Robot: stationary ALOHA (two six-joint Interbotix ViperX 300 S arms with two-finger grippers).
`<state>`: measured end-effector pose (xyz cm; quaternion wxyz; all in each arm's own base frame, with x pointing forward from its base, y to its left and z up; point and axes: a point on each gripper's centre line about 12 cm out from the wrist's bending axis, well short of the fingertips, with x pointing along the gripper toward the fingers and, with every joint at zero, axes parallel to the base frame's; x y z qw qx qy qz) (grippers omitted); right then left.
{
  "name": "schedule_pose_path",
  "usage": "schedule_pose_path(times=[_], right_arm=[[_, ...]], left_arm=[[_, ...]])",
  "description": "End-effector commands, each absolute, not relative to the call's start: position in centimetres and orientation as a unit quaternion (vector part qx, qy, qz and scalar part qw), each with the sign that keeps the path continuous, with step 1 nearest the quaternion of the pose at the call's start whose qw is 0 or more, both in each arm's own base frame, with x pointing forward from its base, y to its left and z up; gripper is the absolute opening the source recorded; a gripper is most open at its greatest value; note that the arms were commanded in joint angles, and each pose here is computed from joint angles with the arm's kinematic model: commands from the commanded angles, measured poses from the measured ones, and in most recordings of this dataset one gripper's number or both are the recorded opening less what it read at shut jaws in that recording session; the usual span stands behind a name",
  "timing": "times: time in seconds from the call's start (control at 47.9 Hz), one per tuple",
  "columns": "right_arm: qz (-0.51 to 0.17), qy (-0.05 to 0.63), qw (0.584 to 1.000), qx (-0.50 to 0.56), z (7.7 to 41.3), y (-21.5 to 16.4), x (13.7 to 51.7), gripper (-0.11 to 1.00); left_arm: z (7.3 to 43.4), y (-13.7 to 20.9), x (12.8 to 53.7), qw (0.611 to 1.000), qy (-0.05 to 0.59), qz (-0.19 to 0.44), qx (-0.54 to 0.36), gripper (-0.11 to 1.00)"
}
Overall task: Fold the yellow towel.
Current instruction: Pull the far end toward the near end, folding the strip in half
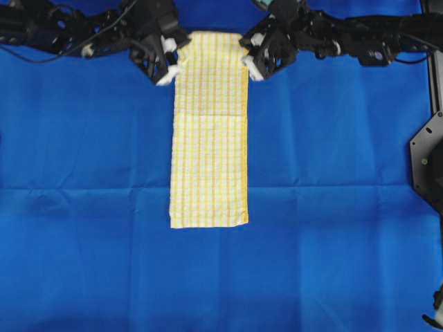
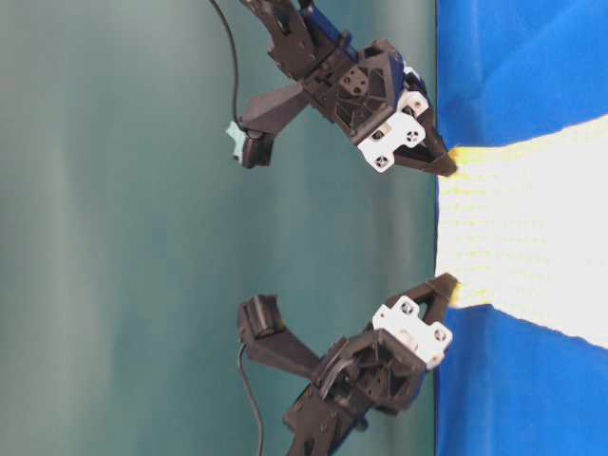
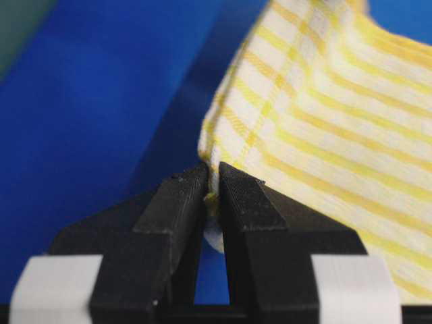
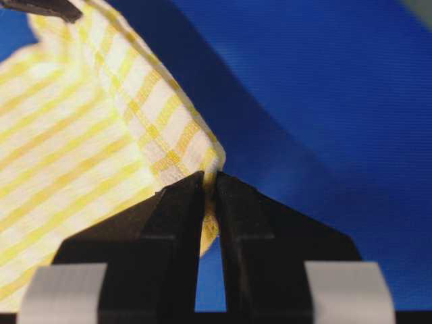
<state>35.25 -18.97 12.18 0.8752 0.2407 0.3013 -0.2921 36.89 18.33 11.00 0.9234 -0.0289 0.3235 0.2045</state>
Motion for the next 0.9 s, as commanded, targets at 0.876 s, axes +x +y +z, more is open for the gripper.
schedule_pose_path(times=[0.876], right_arm=[[-0.093, 0.277, 0.927, 0.235, 13.7, 2.7, 34.5, 0.06]], left_arm=[[12.8, -5.7, 36.5, 0.941, 0.331, -0.044, -0.048, 0.05]])
